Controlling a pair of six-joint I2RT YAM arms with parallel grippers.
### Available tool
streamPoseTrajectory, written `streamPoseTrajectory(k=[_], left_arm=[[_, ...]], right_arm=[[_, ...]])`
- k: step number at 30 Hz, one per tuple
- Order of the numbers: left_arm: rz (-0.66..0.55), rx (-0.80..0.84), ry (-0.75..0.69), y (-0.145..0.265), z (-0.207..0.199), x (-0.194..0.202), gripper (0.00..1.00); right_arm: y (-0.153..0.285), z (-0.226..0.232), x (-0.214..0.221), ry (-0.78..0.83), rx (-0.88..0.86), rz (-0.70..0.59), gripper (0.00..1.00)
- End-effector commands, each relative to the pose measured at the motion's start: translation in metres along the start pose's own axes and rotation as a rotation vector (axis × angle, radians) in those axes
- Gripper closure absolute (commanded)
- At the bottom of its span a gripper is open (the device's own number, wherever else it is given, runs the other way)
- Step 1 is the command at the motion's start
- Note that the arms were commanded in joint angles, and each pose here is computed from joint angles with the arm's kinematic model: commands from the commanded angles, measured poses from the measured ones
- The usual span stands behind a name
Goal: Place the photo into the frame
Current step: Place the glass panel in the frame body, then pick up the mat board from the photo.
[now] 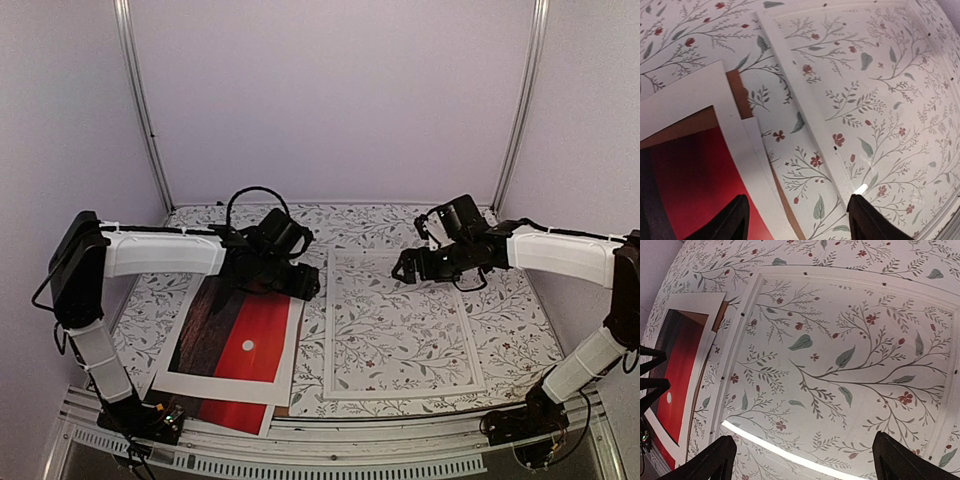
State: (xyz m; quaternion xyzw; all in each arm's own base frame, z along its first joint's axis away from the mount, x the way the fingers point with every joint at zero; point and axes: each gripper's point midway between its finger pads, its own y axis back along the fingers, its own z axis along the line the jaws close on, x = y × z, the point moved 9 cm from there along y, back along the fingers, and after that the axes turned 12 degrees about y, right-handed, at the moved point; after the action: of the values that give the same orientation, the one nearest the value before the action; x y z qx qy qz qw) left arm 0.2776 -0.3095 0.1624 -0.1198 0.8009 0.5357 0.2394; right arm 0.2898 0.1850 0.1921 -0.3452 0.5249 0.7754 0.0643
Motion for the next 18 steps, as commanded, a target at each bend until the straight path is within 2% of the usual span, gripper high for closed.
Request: streamPoseTrajectory(k=[1,9,13,18], left_arm=[[-0.016,-0.237,-0.015,0.015,0.046,0.000,0.26],[-0.071,-0.323,0.147,0.055,0.120,0.002,0.04],[-0.090,-0.384,0.258,0.072,0.164,0.012,0.00],[-0.090,-0.426,0.402,0.076,0.204,0.021,0.00]], right_arm=[[-0.008,0.042,-0.021,0.050,-0.127,-0.067,0.01],[-0.050,0.136,-0.025,0.170,-0.309,-0.030,0.01],[-0.073,0.185,-0.024,0.236,-0.383,-0.002,0.01],[-0.110,0.217,-0.011,0.274,-0.410,0.082,0.01]])
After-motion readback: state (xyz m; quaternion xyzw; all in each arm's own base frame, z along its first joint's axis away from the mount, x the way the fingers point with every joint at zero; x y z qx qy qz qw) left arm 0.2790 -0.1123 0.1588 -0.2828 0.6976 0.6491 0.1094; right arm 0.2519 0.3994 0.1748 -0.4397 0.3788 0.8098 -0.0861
